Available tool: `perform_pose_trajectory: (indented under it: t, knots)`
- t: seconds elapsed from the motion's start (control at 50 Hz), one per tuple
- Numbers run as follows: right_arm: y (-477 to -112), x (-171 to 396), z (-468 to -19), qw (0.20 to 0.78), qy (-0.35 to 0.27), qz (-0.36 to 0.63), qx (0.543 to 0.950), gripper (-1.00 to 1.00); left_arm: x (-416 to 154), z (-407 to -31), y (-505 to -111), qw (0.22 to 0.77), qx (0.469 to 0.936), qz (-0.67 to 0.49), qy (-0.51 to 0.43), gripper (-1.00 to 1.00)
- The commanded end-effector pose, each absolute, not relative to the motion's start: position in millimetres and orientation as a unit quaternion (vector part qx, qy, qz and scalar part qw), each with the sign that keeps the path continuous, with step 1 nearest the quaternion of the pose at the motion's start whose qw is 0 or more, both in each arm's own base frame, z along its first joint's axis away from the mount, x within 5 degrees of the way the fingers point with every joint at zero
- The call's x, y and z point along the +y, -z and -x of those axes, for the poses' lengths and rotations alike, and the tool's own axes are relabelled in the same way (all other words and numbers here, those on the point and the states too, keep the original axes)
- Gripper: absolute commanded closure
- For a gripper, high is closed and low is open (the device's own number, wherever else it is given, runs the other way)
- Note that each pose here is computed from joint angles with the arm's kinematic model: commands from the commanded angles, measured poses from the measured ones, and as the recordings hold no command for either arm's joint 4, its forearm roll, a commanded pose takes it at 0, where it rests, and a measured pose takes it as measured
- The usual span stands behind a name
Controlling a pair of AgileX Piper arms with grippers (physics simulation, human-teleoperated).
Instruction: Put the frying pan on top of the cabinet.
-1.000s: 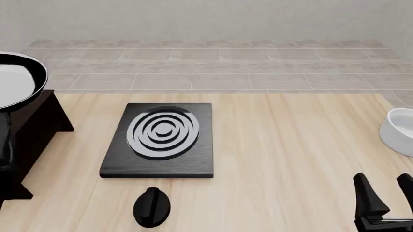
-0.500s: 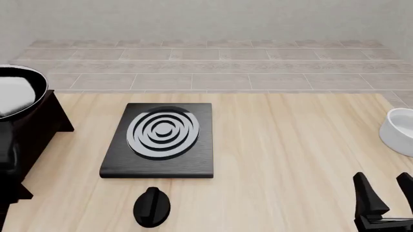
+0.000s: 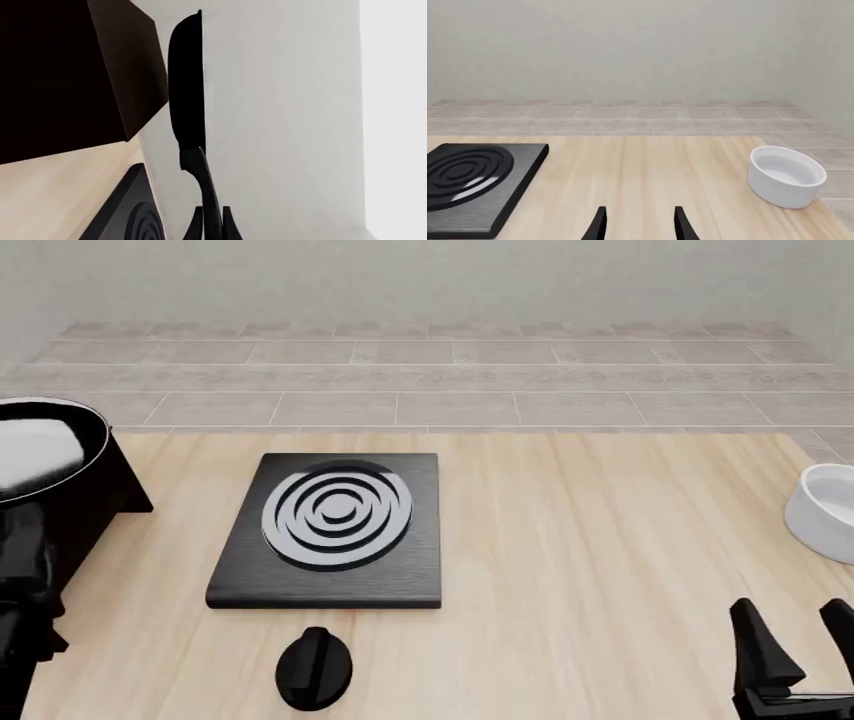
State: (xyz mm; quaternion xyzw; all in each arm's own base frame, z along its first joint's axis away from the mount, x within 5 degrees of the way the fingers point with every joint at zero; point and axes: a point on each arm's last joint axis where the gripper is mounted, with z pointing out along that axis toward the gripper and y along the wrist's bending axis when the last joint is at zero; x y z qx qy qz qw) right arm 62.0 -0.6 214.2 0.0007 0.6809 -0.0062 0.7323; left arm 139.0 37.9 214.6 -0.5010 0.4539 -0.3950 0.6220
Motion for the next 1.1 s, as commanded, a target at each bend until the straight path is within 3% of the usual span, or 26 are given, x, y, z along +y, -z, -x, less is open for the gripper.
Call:
perform_pose_trajectory:
  t: [0.02,1.1]
  knots:
    - [-212.5,-0.5,-57.7,0.732,0.007,0.001,0.681,-1.00,41.3,-146.5,-218.4,0.635,0.445,0.490,0.397,1.00]
    - [-212.7,-0.4,-59.2,0.731,0.009,0.004,0.683,-1.00,57.9,-162.8,-202.1,0.637,0.425,0.517,0.382,1.00]
